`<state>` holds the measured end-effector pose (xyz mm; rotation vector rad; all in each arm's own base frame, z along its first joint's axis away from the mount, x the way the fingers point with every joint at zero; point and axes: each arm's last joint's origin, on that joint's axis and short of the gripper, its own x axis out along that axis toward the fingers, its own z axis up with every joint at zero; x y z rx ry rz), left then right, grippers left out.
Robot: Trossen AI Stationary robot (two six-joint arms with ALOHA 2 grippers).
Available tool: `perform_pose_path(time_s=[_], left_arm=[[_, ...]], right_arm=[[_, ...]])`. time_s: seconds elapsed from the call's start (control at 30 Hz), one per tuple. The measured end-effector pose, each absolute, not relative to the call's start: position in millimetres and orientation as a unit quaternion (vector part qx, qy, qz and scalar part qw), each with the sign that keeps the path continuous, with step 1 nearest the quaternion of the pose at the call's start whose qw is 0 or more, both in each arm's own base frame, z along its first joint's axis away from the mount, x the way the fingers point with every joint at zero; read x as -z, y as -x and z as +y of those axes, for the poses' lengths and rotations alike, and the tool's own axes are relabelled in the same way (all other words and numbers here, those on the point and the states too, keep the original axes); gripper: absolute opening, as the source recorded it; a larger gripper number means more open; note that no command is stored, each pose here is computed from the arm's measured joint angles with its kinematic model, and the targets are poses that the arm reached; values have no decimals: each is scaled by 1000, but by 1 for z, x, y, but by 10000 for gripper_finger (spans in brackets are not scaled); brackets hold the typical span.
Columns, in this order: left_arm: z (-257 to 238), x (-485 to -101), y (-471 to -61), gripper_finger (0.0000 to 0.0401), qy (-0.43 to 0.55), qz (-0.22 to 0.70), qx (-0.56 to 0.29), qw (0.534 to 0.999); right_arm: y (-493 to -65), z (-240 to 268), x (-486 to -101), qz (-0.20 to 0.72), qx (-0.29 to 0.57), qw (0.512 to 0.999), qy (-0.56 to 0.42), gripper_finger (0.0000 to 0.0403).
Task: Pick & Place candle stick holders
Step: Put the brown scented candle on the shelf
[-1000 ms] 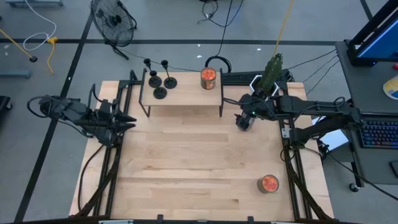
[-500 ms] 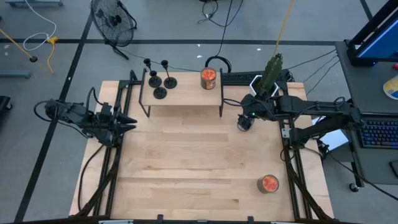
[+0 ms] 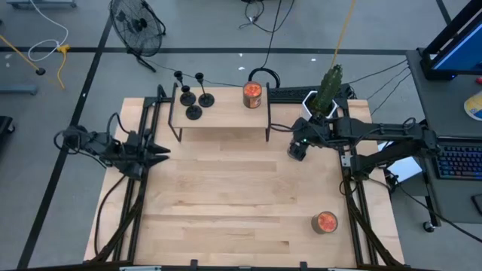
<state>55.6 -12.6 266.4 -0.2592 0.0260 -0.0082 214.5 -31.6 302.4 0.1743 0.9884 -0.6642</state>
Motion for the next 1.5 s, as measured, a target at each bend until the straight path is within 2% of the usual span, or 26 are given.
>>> perform_pose_path(time_s=[0.23,0.73,0.97,1.5], left_arm=[[-16,-251,-61,113,99,22,11,995],[-22,-224,-75,113,103,29,12,994],[-22,-223,-75,113,92,31,12,995],[-22,-223,-75,113,104,31,11,994]], right_arm=[[-214,-32,-301,467,314,822,-83,396],[-209,-40,-300,486,319,808,-94,396],[-209,-40,-298,506,267,808,-143,396],[-208,-43,-291,502,310,800,-110,396]])
